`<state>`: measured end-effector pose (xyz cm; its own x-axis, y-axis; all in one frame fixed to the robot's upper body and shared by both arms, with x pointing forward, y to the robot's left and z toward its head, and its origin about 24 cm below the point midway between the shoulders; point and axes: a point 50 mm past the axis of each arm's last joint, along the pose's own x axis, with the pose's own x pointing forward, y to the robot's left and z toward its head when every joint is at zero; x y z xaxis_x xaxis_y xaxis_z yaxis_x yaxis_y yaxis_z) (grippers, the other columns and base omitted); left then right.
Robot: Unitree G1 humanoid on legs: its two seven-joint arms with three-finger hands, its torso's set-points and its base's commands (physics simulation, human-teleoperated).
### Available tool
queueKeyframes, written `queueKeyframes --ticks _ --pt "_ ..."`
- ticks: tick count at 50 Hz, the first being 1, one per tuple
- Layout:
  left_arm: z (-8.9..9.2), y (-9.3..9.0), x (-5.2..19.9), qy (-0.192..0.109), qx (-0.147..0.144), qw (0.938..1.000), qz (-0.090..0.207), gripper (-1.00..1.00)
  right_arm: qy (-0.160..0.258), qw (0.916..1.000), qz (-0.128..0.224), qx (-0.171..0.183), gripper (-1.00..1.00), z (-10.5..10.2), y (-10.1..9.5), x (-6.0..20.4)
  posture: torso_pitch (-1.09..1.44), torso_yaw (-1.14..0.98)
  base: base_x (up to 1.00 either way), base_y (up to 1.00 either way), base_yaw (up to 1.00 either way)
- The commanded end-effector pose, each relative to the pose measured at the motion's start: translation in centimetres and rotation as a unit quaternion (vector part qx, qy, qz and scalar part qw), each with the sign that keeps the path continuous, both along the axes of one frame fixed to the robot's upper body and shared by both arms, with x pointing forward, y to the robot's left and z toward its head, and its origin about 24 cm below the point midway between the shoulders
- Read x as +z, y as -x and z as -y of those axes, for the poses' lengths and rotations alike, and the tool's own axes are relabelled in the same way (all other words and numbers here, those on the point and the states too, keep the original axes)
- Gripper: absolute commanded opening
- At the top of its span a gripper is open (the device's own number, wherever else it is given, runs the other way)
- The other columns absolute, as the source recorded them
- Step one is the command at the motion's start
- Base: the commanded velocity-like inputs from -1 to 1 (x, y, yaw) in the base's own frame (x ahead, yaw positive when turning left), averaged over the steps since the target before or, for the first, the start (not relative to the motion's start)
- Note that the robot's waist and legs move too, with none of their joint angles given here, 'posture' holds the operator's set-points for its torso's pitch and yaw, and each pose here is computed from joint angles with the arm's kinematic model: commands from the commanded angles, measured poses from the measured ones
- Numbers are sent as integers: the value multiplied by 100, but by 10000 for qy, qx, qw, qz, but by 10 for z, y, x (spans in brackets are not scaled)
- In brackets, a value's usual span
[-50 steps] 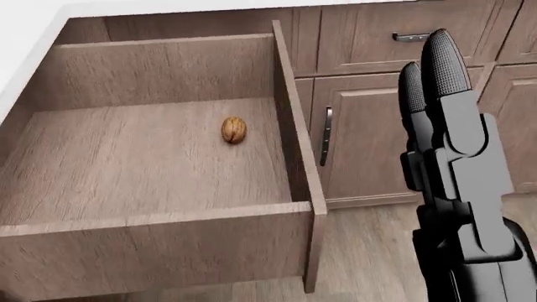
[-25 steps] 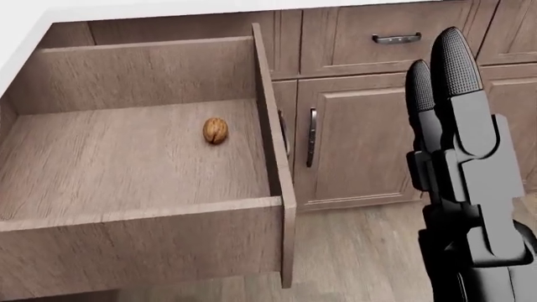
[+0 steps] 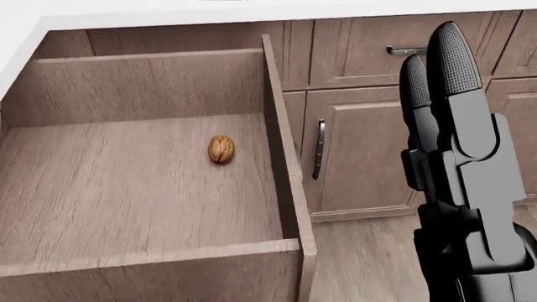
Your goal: Close the right drawer.
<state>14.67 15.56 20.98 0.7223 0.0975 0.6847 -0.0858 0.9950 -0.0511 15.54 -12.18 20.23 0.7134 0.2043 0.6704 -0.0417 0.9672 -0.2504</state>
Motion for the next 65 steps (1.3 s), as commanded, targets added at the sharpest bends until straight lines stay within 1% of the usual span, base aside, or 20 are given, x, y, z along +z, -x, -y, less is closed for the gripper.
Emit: queueKeyframes --ticks 1,3,4,28,30,33,35,36,37,43,44,48,50,55,59,61,65 --pt "2 5 7 -7 -67 9997 255 100 -46 9997 238 -41 100 2 4 7 0 0 25 0 0" --pt "1 5 7 -3 -61 9997 254 100 -50 9997 244 -32 100 2 4 7 0 0 25 0 0" --pt "2 5 7 -3 -60 9997 252 100 -80 9996 257 31 100 2 5 7 0 0 9 0 0" --pt "2 5 6 3 -71 9997 254 100 -114 9995 288 64 100 3 6 8 0 0 0 0 0" --pt "2 5 6 1 -76 9997 250 100 -181 9995 263 17 100 5 5 9 0 0 0 0 0" --pt "2 5 6 1 -77 9997 248 100 -293 9993 173 -155 100 9 1 11 0 0 0 0 0" --pt "2 5 6 5 -75 9997 245 100 -401 9980 105 -478 100 16 -3 14 0 0 0 0 0" --pt "2 5 6 2 -77 9997 246 100 -426 9981 79 -449 100 17 -3 14 0 0 0 0 0" --pt "2 5 6 1 -80 9997 247 100 -568 9975 58 -424 100 22 -2 18 0 0 0 0 0" --pt "2 5 7 9 -75 9997 242 100 -637 9969 11 -462 100 27 -4 20 0 0 0 0 0" --pt "2 4 7 10 -78 9997 239 100 -736 9965 -24 -387 100 28 -4 21 0 0 0 0 0" --pt "2 4 7 16 -72 9997 238 100 -936 9948 -78 -391 100 38 -7 24 0 0 0 0 0" --pt "2 4 7 20 -78 9997 232 100 -921 9947 -81 -445 100 42 -9 24 0 0 0 0 0" --pt "2 4 7 20 -86 9997 231 100 -1051 9922 -234 -624 100 60 -23 16 0 0 0 0 0" --pt "2 4 7 20 -84 9997 230 100 -1073 9904 -405 -765 100 71 -37 5 0 0 0 0 0" --pt "2 4 7 23 -83 9997 228 100 -999 9893 -551 -908 100 77 -49 -4 0 0 0 0 0" --pt "3 4 6 12 -81 9997 230 100 -1005 9872 -760 -975 100 85 -66 -17 0 0 0 0 0"
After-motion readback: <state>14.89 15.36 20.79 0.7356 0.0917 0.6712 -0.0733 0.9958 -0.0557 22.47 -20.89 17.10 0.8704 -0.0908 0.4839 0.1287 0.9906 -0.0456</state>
